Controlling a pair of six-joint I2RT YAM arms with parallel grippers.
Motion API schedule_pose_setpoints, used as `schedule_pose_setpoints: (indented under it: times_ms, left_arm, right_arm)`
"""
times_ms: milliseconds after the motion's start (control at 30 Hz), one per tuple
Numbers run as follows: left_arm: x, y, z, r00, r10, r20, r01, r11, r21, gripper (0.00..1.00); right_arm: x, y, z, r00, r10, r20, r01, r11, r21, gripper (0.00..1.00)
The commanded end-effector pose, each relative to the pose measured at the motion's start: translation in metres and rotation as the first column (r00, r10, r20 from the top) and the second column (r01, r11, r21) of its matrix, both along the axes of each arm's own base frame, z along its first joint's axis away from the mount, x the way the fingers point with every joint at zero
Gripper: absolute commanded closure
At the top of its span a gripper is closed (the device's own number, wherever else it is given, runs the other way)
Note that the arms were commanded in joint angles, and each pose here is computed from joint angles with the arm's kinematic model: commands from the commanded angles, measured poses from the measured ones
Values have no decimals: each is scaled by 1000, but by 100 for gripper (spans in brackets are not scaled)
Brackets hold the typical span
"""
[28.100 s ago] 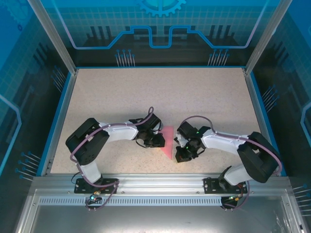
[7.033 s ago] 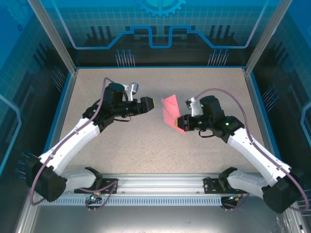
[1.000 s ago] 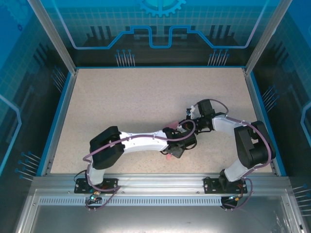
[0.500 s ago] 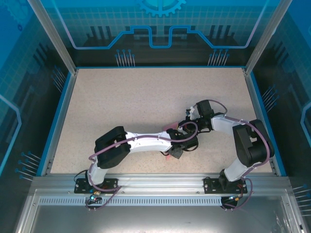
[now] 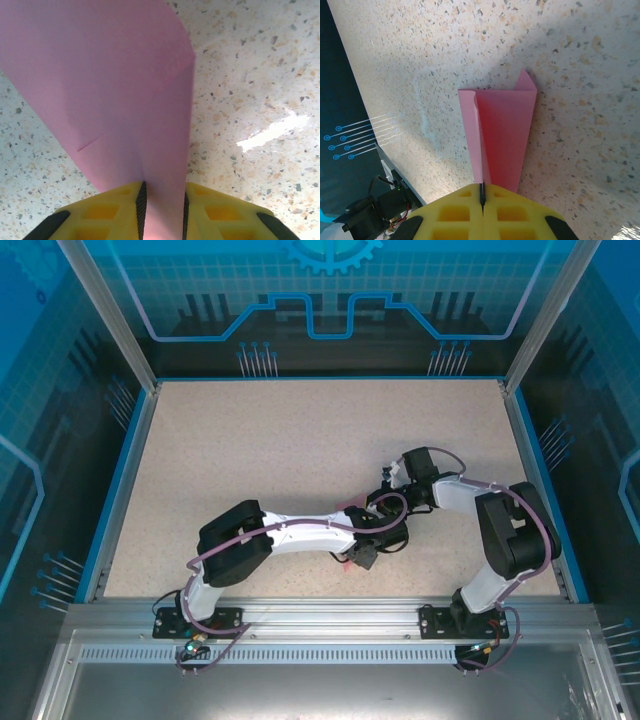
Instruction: Fold a paper plane with a square sheet of paper (fold left side to right side)
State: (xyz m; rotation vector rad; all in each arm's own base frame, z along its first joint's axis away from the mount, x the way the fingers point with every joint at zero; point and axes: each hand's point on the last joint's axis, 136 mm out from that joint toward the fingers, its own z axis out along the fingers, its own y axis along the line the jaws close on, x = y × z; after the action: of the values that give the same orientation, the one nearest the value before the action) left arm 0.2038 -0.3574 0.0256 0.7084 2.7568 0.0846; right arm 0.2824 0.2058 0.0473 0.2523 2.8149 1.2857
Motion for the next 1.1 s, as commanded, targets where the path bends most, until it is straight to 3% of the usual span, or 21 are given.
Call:
schedule_pose_setpoints:
  times_ms: [0, 200, 567, 733, 867, 1067]
  left_arm:
    - [-5, -7, 1, 1000, -4, -16, 3, 1000, -24, 78]
    - [-4, -5, 2, 999, 18, -37, -20, 997, -68, 86]
    - [3, -10, 18, 993, 59, -100, -84, 958, -275, 90]
    - [6, -12, 25, 986, 72, -153, -128, 909, -398, 90]
    - [10, -11, 27, 975, 83, -208, -178, 852, -493, 90]
    - [19, -9, 31, 955, 87, -283, -255, 726, -639, 90]
  right_arm:
    - [-1, 7, 3, 1000, 30, -2, -30, 1000, 4, 98]
    - [5, 6, 17, 998, 41, 51, -42, 999, 6, 87]
    - [20, -35, 69, 964, -43, 263, 66, 994, -81, 46]
    - [7, -63, 74, 945, -75, 320, 125, 983, -138, 29]
    - [-6, -73, 66, 944, -74, 321, 129, 980, -152, 25]
    - [-24, -73, 53, 949, -55, 311, 106, 983, -148, 17]
